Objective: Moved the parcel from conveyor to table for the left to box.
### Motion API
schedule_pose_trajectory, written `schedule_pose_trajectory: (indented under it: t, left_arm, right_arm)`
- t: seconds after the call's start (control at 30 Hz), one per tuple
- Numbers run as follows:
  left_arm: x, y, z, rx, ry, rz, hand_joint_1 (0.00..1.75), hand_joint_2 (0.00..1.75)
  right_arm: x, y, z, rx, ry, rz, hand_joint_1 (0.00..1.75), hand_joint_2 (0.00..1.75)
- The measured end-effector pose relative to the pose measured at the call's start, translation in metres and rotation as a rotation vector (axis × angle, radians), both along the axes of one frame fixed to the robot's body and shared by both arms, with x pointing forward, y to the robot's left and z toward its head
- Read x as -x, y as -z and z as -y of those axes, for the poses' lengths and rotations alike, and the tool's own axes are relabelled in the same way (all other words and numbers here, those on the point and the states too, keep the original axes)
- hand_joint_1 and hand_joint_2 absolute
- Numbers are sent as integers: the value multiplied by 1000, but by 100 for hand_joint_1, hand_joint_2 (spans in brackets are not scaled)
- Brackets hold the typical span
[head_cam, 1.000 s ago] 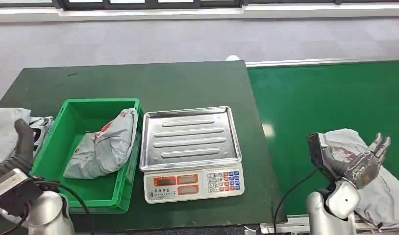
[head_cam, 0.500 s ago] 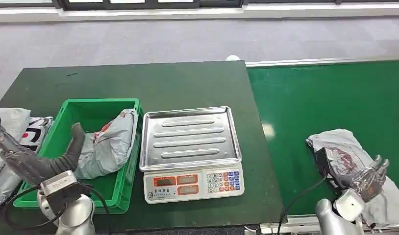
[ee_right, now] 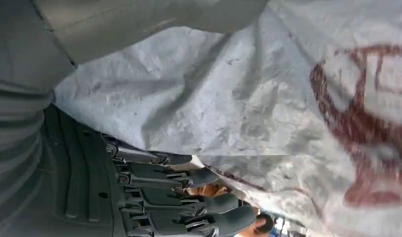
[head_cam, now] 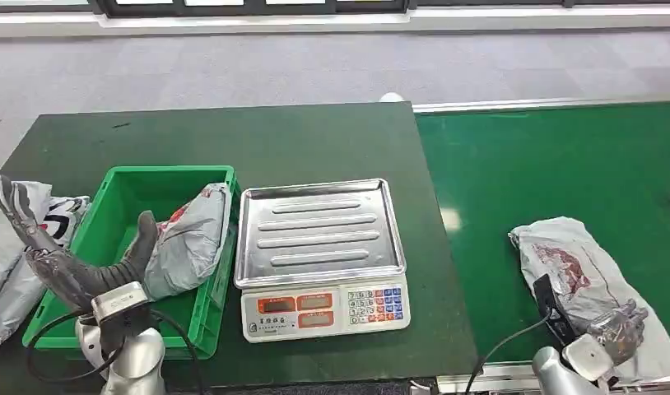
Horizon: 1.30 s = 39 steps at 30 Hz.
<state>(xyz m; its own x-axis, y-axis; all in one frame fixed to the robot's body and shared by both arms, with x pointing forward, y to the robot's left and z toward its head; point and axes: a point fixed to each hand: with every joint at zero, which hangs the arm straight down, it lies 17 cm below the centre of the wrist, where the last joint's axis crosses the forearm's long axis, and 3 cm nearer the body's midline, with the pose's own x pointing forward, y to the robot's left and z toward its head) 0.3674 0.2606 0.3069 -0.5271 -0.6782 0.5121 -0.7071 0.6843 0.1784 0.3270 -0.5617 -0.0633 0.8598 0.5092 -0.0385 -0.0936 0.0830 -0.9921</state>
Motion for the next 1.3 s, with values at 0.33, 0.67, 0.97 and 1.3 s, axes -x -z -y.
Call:
schedule_pose_trajectory:
  t: [0.33, 0.67, 0.97, 1.3]
  left_arm:
    - [-4, 8, 2, -3, 5, -22, 0, 175]
    - [-7, 15, 4, -3, 11, -41, 0, 175]
    - [-8, 18, 6, -7, 14, -52, 0, 175]
    - [-8, 20, 6, -12, 13, -56, 0, 175]
  right_arm:
    - [0, 15, -3, -52, 7, -64, 175, 175]
    - [-4, 16, -4, -69, -30, -43, 175, 175]
    - [-6, 12, -3, -56, -31, -28, 175, 175]
    - [-58, -167, -8, 306, -152, 418, 175, 175]
